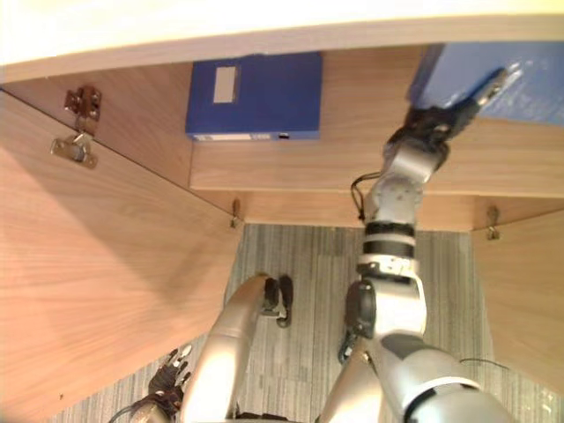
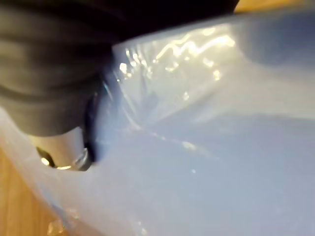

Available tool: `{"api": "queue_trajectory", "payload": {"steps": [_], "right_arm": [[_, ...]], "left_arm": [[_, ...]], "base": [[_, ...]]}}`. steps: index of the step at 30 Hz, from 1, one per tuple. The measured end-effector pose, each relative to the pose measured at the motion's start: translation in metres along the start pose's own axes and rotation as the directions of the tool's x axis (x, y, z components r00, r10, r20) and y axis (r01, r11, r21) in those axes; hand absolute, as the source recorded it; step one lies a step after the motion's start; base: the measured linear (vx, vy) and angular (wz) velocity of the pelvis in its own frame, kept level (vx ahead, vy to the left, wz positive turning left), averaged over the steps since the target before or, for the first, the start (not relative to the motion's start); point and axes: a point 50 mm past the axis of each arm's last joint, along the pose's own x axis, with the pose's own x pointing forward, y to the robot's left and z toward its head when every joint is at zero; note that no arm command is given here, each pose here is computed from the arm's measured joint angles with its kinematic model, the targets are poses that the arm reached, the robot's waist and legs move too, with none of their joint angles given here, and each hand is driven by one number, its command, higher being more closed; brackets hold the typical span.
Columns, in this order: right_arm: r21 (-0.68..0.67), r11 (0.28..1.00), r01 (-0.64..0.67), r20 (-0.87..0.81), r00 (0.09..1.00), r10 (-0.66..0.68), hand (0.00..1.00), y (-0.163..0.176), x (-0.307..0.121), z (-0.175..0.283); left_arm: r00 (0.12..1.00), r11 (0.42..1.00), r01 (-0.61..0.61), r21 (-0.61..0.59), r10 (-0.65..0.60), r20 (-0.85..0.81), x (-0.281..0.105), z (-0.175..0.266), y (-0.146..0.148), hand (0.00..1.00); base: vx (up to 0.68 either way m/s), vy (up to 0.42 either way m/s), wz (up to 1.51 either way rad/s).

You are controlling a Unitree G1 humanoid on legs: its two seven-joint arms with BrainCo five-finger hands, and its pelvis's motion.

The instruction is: Walk over to the cabinet, pick up the folder, carry it to the office cabinet, place the folder inside the office cabinet, then close the office cabinet door

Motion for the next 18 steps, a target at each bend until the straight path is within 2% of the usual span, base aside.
{"api": "queue_trajectory", "payload": {"steps": [3, 7, 11, 16, 17, 18], "right_arm": [[-0.029, 0.999, -0.028, 0.001, 1.000, 0.028, 1.00, 0.028, 0.017, 0.006], [-0.084, 0.996, 0.003, -0.034, 0.999, -0.006, 1.00, 0.048, 0.034, 0.009], [-0.223, 0.973, 0.064, -0.081, 0.993, -0.084, 1.00, 0.044, 0.041, 0.003], [-0.478, 0.875, 0.078, -0.070, 0.989, -0.127, 1.00, 0.032, 0.045, 0.006], [-0.493, 0.866, 0.079, -0.070, 0.989, -0.130, 1.00, 0.031, 0.046, 0.006], [-0.521, 0.850, 0.078, -0.070, 0.989, -0.134, 0.00, 0.031, 0.046, 0.007]], "left_arm": [[1.000, 1.000, 0.015, 0.019, -0.015, -0.007, 0.000, -0.001, -0.003, 0.00], [0.999, 0.998, 0.041, 0.055, -0.040, -0.020, 0.004, 0.001, -0.010, 0.00], [0.999, 0.997, 0.048, 0.062, -0.047, -0.025, 0.006, 0.001, -0.014, 0.00], [0.999, 0.997, 0.047, 0.069, -0.046, -0.022, 0.007, 0.002, -0.016, 0.00], [0.999, 0.997, 0.047, 0.069, -0.045, -0.022, 0.007, 0.002, -0.016, 0.00], [0.999, 0.997, 0.046, 0.069, -0.045, -0.022, 0.007, 0.002, -0.016, 0.00]], "base": [[0.01, -0.004, 0.14], [0.02, -0.025, 0.15], [0.01, -0.042, 0.12], [0.01, -0.046, 0.02], [0.01, -0.043, 0.01], [0.01, -0.043, 0.01]]}}
